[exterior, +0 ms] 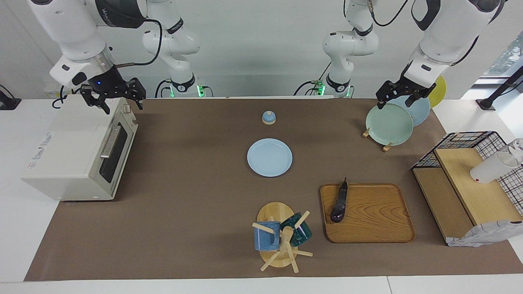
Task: Put eggplant into oven
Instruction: 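Reach the left gripper to the dark eggplant on the wooden tray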
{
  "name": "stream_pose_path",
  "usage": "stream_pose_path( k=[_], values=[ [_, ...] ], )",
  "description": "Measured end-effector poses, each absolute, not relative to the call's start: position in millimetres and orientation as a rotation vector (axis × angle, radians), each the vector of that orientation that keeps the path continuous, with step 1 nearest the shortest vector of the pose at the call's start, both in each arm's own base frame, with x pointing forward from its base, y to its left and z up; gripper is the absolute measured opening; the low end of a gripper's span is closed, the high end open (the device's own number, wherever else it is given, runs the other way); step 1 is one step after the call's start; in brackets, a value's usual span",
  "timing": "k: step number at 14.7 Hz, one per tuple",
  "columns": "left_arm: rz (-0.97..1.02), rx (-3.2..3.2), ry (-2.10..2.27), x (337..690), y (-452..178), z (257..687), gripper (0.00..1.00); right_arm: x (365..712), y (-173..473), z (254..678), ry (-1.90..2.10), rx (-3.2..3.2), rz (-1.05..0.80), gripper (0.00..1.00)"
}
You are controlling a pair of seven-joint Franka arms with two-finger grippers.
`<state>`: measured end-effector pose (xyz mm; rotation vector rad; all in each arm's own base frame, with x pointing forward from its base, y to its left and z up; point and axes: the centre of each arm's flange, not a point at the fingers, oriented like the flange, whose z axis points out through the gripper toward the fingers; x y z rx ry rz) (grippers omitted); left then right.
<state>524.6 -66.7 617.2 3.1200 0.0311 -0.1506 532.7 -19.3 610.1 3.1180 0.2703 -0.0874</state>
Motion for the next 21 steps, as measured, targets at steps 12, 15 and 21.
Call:
stream_pose_path(
  k=[12,15,21],
  values=[
    [-0.097,3.118,0.032,528.5,-67.0,620.0,1.0,532.7,-19.2,610.1,0.27,3.118,-0.087,1.0],
    [0.002,3.11,0.032,537.8,-68.8,622.5,1.0,532.7,-19.1,610.1,0.272,3.113,-0.088,1.0],
    [-0.014,3.065,-0.01,579.3,-96.3,563.9,1.0,532.2,-18.8,603.3,0.306,3.107,-0.109,0.68]
  ],
)
